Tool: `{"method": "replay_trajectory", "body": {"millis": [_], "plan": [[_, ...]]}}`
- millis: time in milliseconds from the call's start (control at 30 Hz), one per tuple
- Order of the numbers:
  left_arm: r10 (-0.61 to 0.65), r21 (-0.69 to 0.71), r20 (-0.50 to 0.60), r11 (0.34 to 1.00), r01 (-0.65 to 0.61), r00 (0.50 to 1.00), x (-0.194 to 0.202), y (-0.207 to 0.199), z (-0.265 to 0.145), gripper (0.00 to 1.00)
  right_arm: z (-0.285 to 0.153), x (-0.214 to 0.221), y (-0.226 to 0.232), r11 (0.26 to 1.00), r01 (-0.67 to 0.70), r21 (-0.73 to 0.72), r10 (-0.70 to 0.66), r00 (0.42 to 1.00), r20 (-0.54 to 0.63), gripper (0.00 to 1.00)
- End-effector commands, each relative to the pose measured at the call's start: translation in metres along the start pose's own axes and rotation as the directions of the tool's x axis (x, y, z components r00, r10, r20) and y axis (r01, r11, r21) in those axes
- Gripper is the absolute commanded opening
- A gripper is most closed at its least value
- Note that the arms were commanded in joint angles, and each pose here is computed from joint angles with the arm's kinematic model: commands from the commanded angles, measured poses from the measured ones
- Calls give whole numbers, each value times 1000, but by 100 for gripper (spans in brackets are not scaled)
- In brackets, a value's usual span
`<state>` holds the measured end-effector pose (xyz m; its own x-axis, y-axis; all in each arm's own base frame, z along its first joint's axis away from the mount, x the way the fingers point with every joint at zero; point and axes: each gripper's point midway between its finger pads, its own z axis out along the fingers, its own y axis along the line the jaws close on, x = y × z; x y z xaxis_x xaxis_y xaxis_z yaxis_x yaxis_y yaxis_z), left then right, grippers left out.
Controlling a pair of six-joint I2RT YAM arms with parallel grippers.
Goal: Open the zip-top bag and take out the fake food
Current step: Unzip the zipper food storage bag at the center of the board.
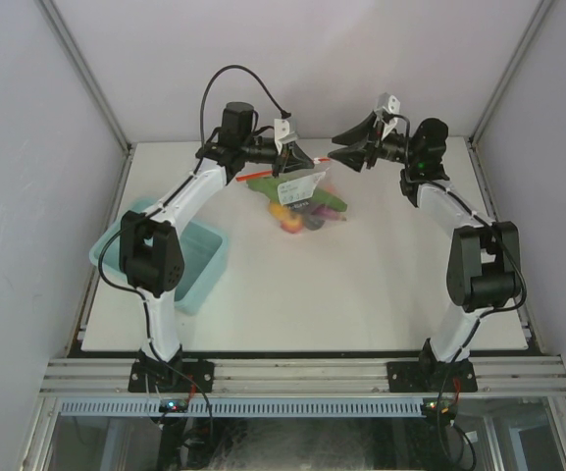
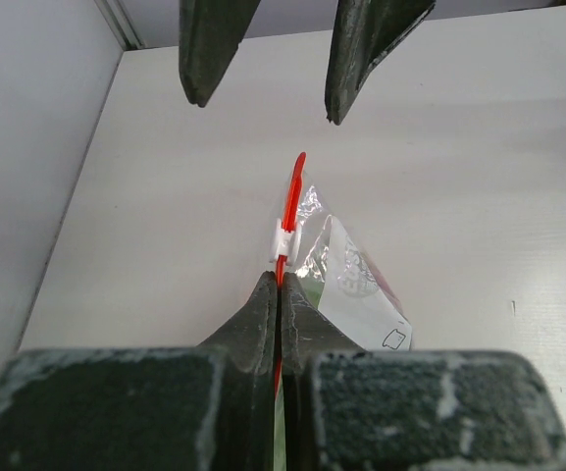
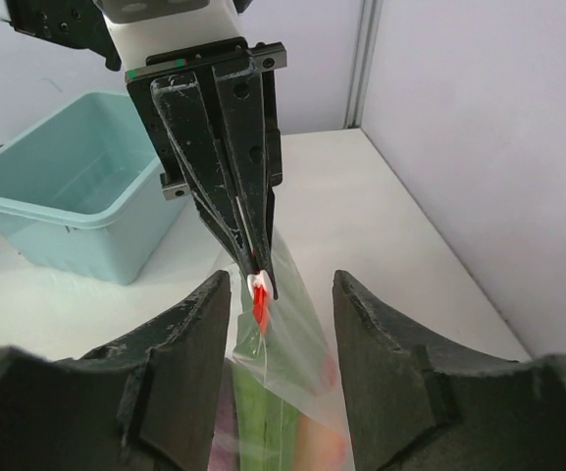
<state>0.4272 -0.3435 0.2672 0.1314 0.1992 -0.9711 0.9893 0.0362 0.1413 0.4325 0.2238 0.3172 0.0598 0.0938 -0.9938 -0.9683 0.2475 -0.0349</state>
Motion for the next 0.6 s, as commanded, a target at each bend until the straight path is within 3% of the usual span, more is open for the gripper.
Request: {"method": "replay_trajectory", "body": {"millis": [0, 267, 567], "plan": [[101, 3, 59, 995, -102, 993, -37, 4, -6, 0, 1, -9, 5, 999, 6, -43, -5, 1000, 14, 43], [101, 3, 59, 995, -101, 993, -37, 3, -7, 0, 12, 10, 5, 998, 24, -56, -28, 997, -70, 42], [101, 1, 59, 995, -101, 993, -38, 3, -7, 0, 17, 20, 2, 998, -6, -59, -1, 993, -115, 24]]}}
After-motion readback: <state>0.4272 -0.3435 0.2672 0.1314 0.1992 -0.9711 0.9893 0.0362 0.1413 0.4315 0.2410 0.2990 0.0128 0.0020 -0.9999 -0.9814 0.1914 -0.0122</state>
